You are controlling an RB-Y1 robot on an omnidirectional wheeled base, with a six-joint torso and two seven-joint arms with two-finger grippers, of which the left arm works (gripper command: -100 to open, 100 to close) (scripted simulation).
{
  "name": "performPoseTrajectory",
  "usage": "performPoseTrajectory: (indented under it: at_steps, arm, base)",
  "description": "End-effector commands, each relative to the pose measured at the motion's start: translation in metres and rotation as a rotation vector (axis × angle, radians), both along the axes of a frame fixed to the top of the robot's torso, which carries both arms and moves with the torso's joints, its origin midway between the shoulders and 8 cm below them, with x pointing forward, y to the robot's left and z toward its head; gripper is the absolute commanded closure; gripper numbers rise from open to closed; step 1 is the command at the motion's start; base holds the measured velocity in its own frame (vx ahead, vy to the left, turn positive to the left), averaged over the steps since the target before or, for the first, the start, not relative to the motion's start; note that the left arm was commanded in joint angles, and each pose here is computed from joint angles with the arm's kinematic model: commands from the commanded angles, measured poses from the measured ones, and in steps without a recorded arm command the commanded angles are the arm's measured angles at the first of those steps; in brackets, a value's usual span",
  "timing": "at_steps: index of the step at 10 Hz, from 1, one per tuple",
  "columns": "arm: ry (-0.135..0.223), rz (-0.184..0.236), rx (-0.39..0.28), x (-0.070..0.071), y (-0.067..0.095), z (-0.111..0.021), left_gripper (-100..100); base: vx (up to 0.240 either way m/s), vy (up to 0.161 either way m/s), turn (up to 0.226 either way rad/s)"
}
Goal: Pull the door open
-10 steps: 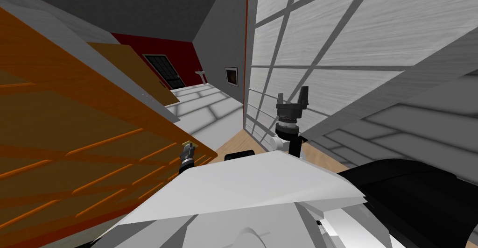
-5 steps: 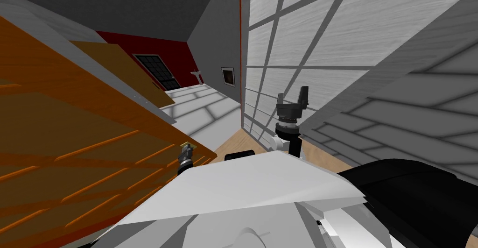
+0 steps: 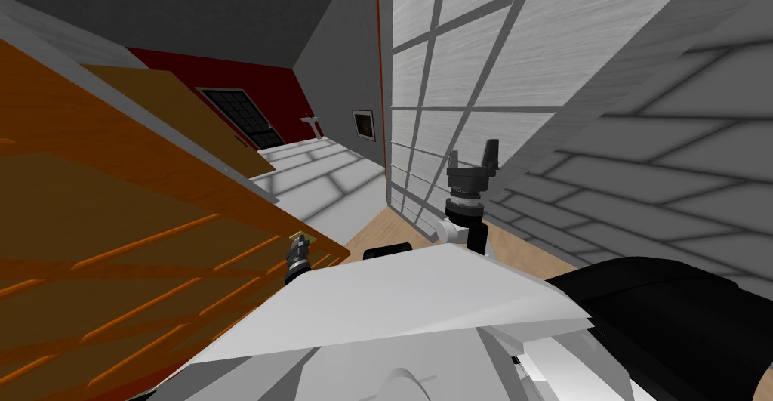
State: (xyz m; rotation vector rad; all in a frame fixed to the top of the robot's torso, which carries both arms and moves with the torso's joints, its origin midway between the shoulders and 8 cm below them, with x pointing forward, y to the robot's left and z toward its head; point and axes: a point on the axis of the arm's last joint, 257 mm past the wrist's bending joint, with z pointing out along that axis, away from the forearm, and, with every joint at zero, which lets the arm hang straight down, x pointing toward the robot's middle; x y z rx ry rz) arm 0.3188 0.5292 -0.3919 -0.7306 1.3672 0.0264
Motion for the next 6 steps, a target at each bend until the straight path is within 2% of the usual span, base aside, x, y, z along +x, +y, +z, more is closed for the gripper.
performPoseTrajectory:
  at_steps: [1, 2, 4, 5, 6]
  arm:
    - [-0.035, -0.001, -0.061, 0.0014, -0.0062, -0.0022, 100]
    - [-0.037, -0.001, -0.065, 0.0014, -0.0062, -0.0022, 100]
    - [-0.078, 0.016, -0.13, -0.0035, -0.0018, -0.0015, 100]
    - [-0.081, 0.016, -0.136, -0.0035, -0.0018, -0.0015, 100]
    - [-0.104, 0.025, -0.17, -0.006, 0.0004, -0.0012, 100]
  base:
    - [-0.051, -0.007, -0.118]
    - [-0.038, -0.003, -0.046]
    - [-0.045, 0.004, -0.087]
    - [-0.035, 0.002, -0.063]
    - [-0.034, -0.002, -0.061]
